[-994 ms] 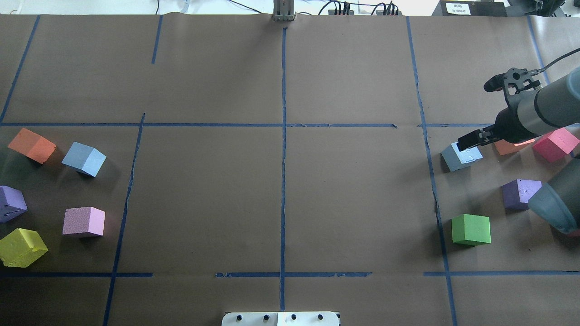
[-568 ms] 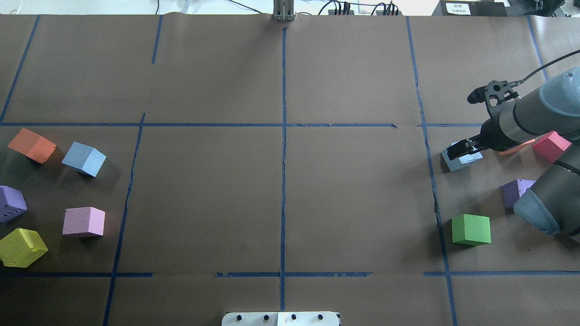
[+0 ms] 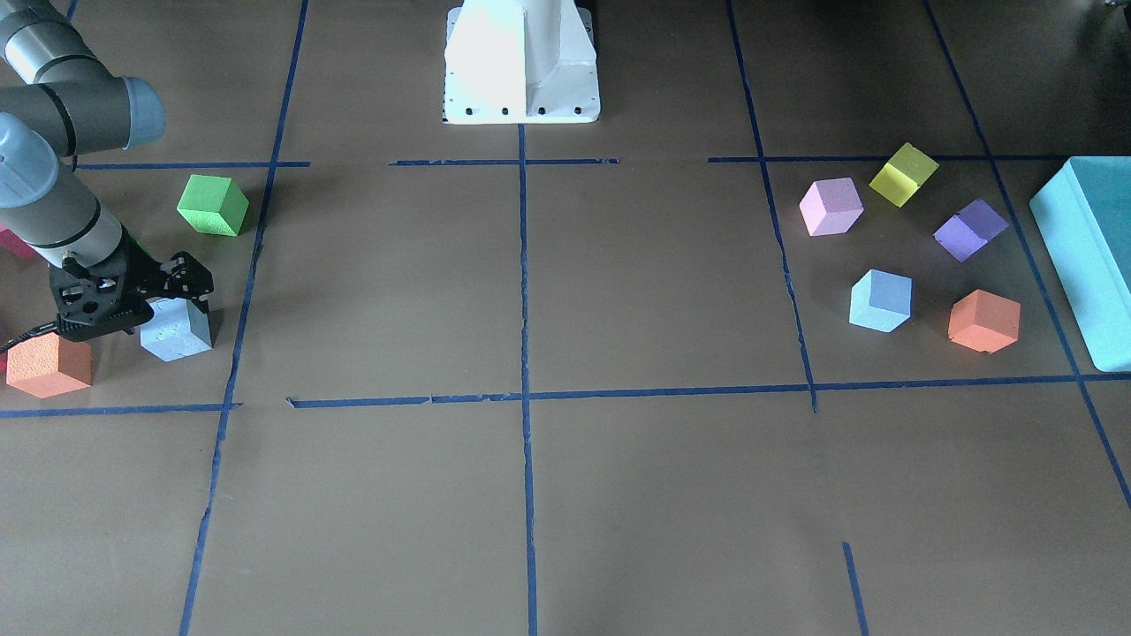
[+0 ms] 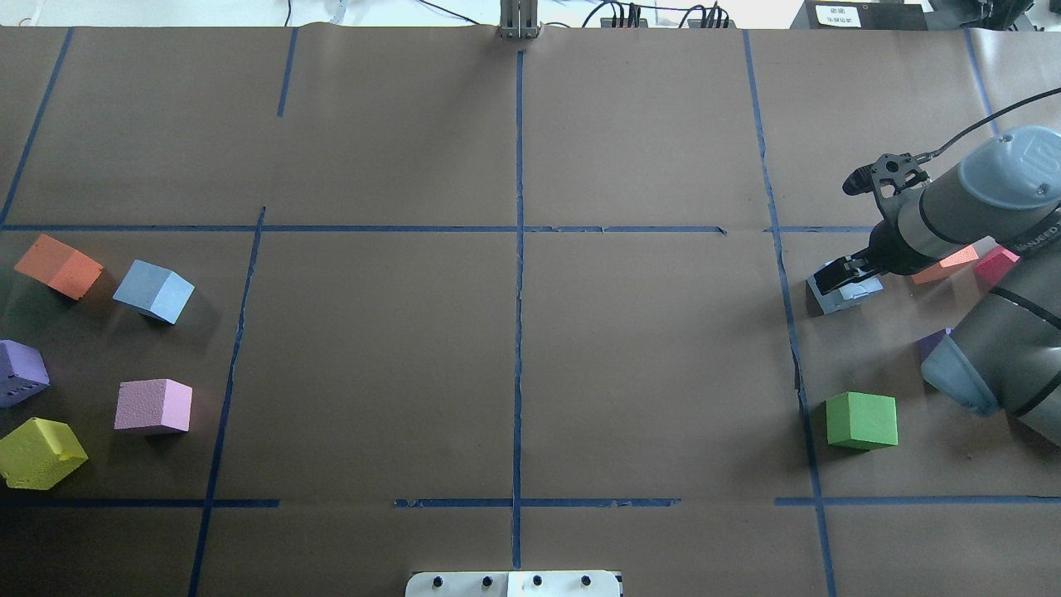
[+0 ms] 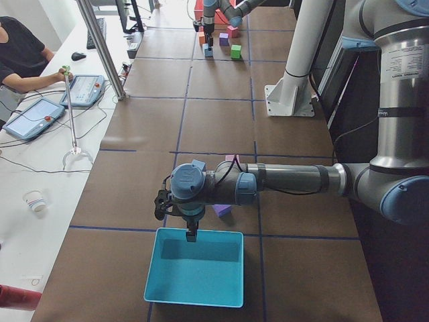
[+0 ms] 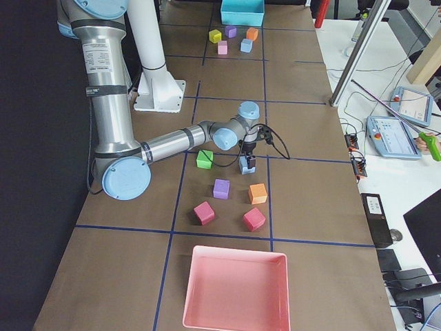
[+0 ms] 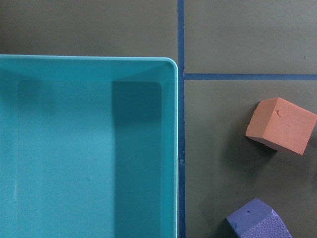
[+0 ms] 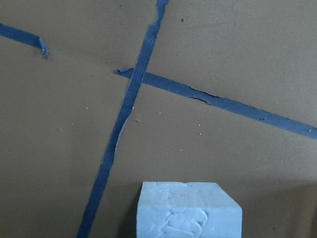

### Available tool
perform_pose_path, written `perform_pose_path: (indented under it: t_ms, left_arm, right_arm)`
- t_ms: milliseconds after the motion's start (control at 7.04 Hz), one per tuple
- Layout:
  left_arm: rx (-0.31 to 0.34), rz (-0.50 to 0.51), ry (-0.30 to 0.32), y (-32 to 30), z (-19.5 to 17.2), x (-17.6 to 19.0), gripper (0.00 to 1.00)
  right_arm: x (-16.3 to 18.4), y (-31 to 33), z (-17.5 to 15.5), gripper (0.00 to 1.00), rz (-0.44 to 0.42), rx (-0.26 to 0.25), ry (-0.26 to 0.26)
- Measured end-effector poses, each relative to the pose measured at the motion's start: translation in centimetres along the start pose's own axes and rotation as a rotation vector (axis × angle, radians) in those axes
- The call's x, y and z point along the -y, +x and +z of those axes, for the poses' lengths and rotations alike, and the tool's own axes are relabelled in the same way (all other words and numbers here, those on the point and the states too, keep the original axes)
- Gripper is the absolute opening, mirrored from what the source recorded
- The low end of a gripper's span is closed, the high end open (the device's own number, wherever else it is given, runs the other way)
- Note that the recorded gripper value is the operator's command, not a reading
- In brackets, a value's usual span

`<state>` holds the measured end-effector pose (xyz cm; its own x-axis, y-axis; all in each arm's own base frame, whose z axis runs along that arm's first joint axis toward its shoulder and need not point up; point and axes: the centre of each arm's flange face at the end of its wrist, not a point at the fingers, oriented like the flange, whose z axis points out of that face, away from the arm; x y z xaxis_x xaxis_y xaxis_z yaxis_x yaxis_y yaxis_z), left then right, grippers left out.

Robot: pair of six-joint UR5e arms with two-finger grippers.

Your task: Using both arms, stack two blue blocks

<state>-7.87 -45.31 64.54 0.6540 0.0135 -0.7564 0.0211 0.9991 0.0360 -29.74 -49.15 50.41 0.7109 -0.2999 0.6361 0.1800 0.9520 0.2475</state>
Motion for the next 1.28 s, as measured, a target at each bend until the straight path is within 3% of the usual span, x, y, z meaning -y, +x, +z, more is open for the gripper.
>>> perform_pose_path:
  t_ms: [142, 284, 426, 568, 852, 1278]
  left_arm:
    - [0.0, 0.002, 0.002, 0.1, -0.1, 0.0, 1.0]
    - [0.0, 0.003, 0.005, 0.2, -0.3, 0.0, 1.0]
    - [0.0, 0.004, 0.007, 0.3, -0.4, 0.0, 1.0]
    - [0.0, 0.007, 0.01, 0.4, -0.5, 0.0, 1.0]
    - [0.001, 0.013, 0.017, 0.8, -0.9, 0.1, 1.0]
    - [0.001, 0.016, 0.019, 0.9, -1.1, 0.1, 1.0]
  right_arm:
    - [0.6, 0.1, 0.8, 0.91, 0.004, -0.005, -0.01]
    - [1.2, 0.0, 1.4, 0.34, 0.007, -0.007, -0.017]
    - [1.4, -0.1, 1.6, 0.06, 0.01, -0.005, -0.02]
    - [1.5, -0.1, 1.6, 0.0, 0.012, -0.005, -0.019]
    - [1.7, 0.2, 0.8, 0.0, 0.015, 0.004, -0.012]
    - [4.6, -2.8, -6.4, 0.0, 0.067, 0.038, -0.009]
